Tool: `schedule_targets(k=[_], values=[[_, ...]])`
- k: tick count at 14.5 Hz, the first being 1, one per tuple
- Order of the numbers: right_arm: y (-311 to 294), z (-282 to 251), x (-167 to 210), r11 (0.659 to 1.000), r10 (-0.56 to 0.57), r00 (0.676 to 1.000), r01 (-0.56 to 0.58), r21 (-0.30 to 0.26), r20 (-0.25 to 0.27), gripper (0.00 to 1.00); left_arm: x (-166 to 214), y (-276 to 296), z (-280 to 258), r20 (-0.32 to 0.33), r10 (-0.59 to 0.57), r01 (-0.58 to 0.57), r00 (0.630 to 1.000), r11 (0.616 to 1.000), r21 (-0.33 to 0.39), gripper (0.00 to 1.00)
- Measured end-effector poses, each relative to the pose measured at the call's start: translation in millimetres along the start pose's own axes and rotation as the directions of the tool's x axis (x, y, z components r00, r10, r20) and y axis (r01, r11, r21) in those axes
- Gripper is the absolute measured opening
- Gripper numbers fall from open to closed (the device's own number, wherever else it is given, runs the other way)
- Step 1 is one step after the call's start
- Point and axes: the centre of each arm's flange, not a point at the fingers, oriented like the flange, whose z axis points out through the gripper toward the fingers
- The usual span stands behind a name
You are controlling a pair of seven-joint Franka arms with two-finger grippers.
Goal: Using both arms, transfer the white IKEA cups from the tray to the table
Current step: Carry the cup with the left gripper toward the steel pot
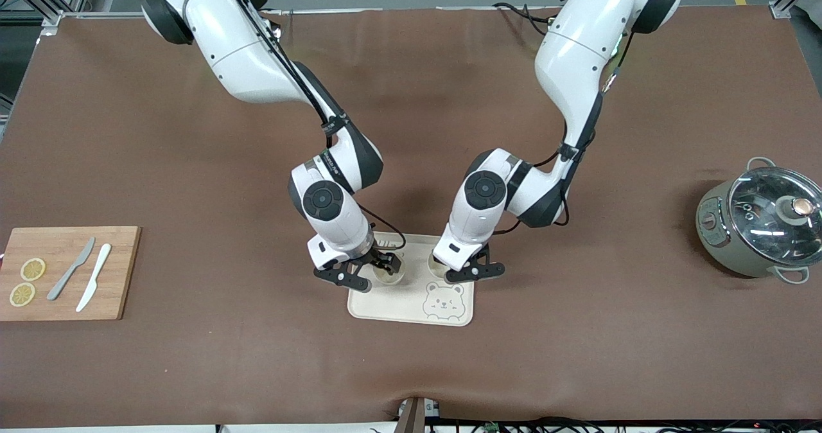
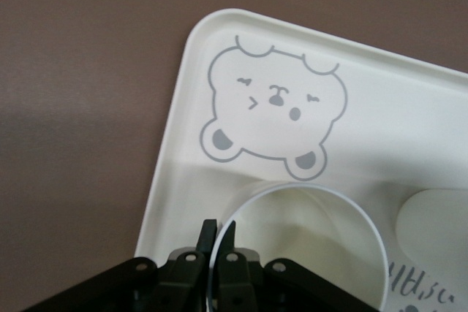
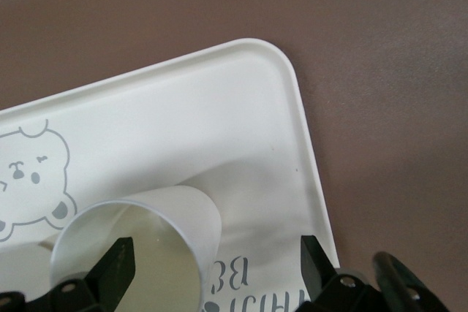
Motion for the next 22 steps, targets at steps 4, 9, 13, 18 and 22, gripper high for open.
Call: schedule_targets(k=[4,9,13,18,22], values=[[1,4,0,1.000,-0.011,1.000,0.011,-0.013,-0.006,1.00,17,-21,-32,0.044,-0.005,0.003,0.999,0.998,0.056,0.04],[1,6,-1,1.000,-0.012,1.000,0.012,-0.008,-0.011,1.00,45,-78,-82,0.097,0.041,-0.051,0.994,0.993,0.104,0.04],[-1,9,-4,1.000,-0.016,1.000,0.016,-0.008,-0.010,0.89,61,-164,-117,0.119,0.071,-0.085,0.990,0.990,0.117,0.04],[-1,10,-4,1.000,-0.016,1.000,0.016,-0.004,-0.014,0.37,64,-281,-140,0.114,0.108,-0.121,0.988,0.986,0.112,0.04],[-1,10,-4,1.000,-0.016,1.000,0.016,-0.004,-0.015,0.05,42,-341,-120,0.077,0.119,-0.127,0.990,0.987,0.102,0.04]])
